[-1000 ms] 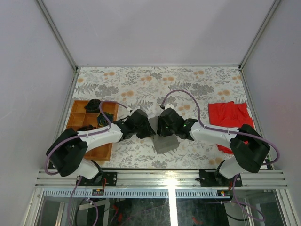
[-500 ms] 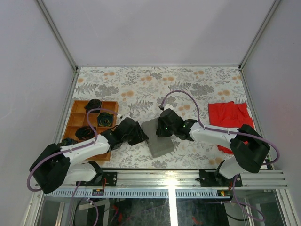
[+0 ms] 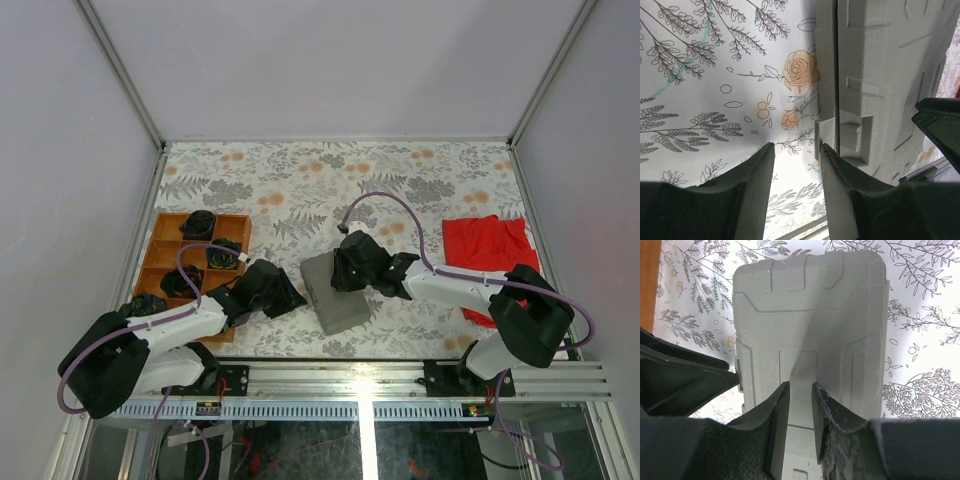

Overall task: Sort the tools into containers
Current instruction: Open the storage box at the center of the board.

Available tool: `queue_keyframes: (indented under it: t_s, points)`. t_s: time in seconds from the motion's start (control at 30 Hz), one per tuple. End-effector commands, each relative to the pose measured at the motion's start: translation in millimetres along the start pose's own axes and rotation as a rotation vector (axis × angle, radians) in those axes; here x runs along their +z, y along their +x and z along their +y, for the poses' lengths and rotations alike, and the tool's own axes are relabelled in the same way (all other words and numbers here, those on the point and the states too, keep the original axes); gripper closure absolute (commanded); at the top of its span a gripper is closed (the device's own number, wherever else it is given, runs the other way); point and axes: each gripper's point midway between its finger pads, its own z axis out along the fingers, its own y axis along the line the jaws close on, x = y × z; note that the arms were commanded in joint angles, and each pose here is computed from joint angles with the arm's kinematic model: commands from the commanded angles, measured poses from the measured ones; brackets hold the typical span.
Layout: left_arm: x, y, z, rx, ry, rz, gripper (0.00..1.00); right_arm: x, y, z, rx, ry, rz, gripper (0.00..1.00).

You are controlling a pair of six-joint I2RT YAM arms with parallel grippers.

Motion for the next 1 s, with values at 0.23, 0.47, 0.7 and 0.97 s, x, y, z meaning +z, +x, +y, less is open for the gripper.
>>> queue_keyframes:
  t_s: [0.23, 0.47, 0.7, 0.97]
  points:
    - [7, 0, -27, -0.052, 0.192, 0.000, 0.64, 3, 40, -32, -0.048, 0.109, 0.139, 0.67]
    - [6, -3, -35, -0.071, 0.242, -0.016, 0.79, 3, 40, -31, -0.047, 0.103, 0.136, 0.67]
    - [0, -8, -40, -0.069, 0.266, -0.035, 1.00, -14, 15, -12, -0.085, 0.002, 0.025, 0.59]
    - [-28, -25, -66, 0.001, 0.310, -0.088, 1.00, -54, -27, -19, -0.170, 0.055, -0.147, 0.42]
